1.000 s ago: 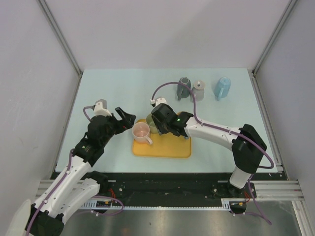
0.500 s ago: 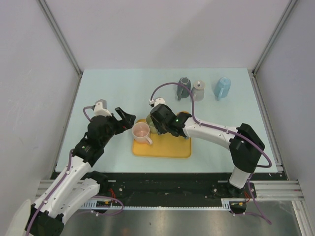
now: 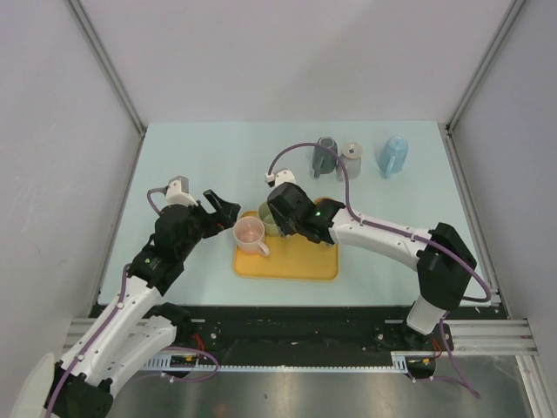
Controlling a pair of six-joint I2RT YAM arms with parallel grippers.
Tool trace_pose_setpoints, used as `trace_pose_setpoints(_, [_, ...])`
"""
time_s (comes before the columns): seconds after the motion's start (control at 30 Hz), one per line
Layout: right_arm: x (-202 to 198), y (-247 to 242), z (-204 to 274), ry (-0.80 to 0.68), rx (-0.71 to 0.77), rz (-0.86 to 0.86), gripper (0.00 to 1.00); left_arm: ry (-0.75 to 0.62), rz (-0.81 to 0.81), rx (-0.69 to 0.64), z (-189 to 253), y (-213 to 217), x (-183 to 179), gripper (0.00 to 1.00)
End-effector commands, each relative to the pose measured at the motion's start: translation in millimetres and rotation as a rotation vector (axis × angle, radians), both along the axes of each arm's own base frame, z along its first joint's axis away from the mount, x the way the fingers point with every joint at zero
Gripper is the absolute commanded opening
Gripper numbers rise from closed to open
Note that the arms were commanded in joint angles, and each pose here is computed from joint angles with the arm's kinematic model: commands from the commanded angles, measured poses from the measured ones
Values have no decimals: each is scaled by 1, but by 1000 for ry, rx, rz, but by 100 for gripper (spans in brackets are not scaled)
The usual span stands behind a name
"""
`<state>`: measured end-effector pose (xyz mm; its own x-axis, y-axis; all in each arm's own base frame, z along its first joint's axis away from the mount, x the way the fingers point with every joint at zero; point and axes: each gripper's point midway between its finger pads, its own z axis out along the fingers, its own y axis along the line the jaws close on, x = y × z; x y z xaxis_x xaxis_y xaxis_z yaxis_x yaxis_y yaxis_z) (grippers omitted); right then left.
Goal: Turn the mug right side up
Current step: Turn over the cup at the center of the board.
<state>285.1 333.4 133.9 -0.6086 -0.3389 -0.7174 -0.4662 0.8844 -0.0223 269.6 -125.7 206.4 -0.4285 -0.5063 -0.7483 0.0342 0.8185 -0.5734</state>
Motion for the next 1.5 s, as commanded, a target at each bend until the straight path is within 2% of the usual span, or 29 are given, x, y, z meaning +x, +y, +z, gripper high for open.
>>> trace_pose_setpoints(0.0, [7, -20, 40, -94, 10, -64, 48, -27, -17, -4, 10, -2, 1, 98])
trace_pose_setpoints(0.37, [15, -41, 40, -109, -39, -124, 45, -23, -24, -16, 10, -5, -1, 98])
trace_pose_setpoints(0.77, [-9, -51, 15, -49, -26, -150, 42, 0, -33, -22, 4, -9, 2, 98])
trace_pose_setpoints(0.93, [-2, -63, 58, -122, 68, -184, 44, 4, -44, -27, 7, -14, 9, 98])
trace_pose_setpoints(1.13, [22, -116, 96, -176, 166, -348, 47, 3, -80, -31, 21, -31, 25, 98])
trace_pose_setpoints(1.2, [22, -135, 113, -217, 214, -394, 48, 19, -97, -9, 17, -41, 32, 98])
trace_pose_setpoints(1.27, [20, -147, 129, -257, 270, -420, 50, -11, -112, 23, 32, -51, 41, 98])
trace_pose_setpoints(1.3, [20, -157, 127, -259, 273, -451, 50, 1, -108, 66, 26, -59, 48, 98])
trace_pose_setpoints(1.37, [19, -166, 127, -261, 294, -477, 51, -37, -124, 90, 47, -72, 62, 99])
trace_pose_setpoints(1.4, [17, -170, 132, -270, 321, -486, 51, 1, -130, 121, 34, -82, 73, 100])
trace_pose_setpoints(1.47, [16, -176, 126, -272, 329, -500, 51, -24, -146, 105, 56, -97, 91, 100])
